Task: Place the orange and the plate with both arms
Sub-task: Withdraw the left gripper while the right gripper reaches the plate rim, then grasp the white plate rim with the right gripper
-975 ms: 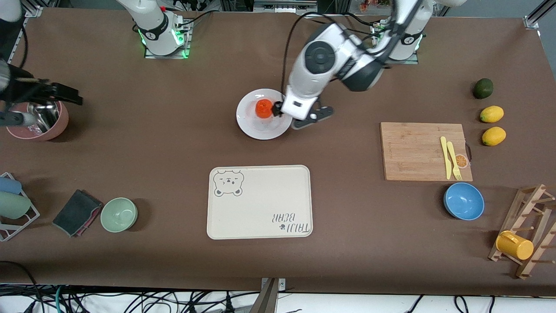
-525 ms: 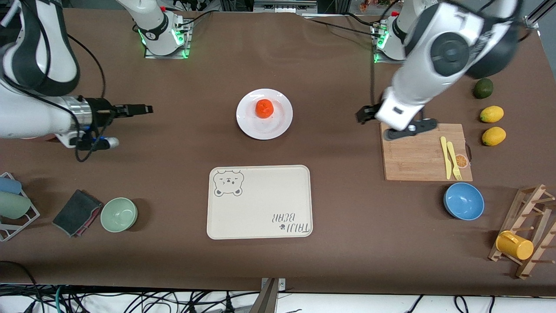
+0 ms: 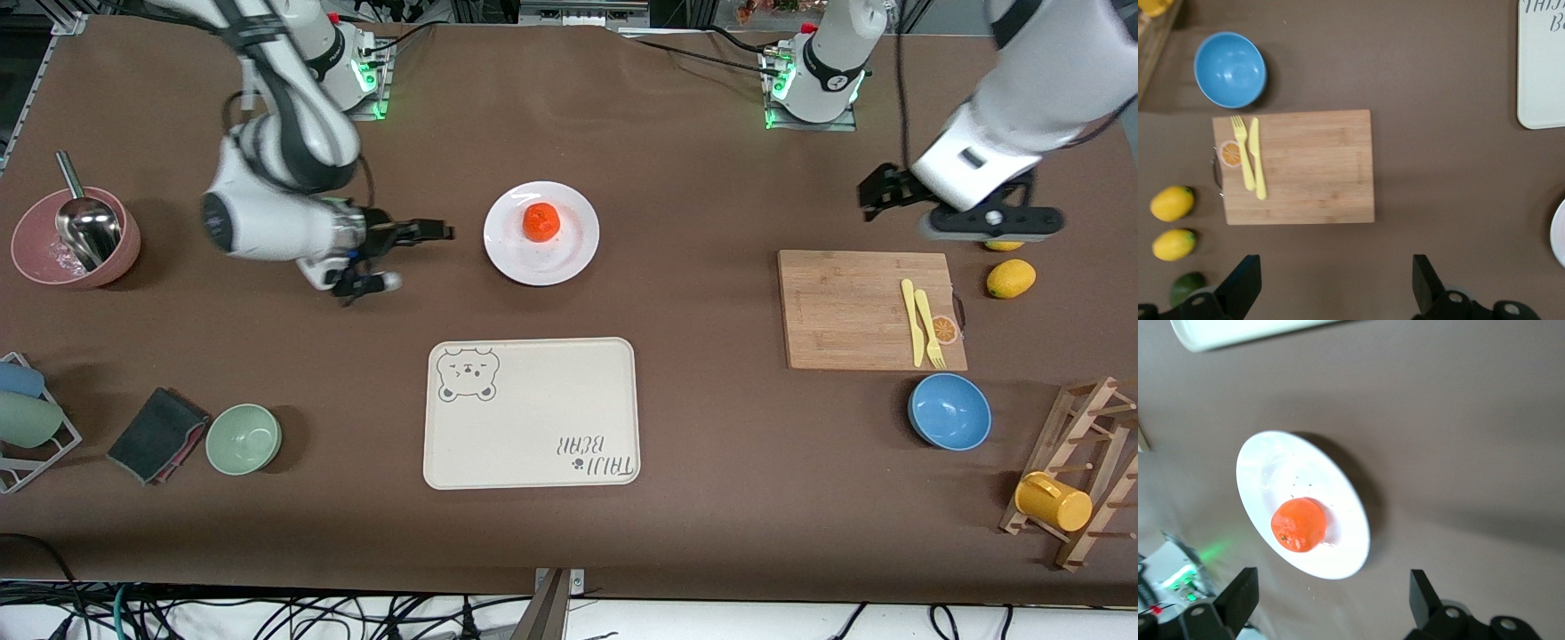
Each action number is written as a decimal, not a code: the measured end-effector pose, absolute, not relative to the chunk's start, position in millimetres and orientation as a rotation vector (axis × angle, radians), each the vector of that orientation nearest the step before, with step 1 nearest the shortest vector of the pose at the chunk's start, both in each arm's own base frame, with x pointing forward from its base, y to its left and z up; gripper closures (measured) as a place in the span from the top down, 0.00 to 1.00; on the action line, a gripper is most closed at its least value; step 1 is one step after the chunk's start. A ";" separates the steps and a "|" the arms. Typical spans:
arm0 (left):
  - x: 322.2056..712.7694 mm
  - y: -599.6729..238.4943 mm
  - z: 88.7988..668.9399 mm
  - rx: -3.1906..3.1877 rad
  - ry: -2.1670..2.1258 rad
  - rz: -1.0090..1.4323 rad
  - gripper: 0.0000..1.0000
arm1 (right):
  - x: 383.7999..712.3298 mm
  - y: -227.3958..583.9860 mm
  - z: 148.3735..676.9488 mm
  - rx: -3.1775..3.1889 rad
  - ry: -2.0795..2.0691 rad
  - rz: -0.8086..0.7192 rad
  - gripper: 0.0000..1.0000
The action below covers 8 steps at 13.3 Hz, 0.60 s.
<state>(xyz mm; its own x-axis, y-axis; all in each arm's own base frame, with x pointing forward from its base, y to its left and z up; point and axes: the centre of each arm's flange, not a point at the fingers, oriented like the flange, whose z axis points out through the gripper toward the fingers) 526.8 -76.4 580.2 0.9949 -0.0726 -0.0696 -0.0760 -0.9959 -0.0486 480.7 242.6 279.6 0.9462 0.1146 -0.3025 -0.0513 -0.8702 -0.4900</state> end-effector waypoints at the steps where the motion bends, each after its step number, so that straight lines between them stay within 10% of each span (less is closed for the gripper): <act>1: 524.5 -46.5 588.7 -3.093 0.153 0.094 1.00 | 471.0 258.4 267.7 -2.598 -0.075 0.423 1.00; 8: 506.1 33.0 601.5 -3.111 0.170 0.077 1.00 | 465.6 254.0 194.8 -2.333 -0.112 0.352 1.00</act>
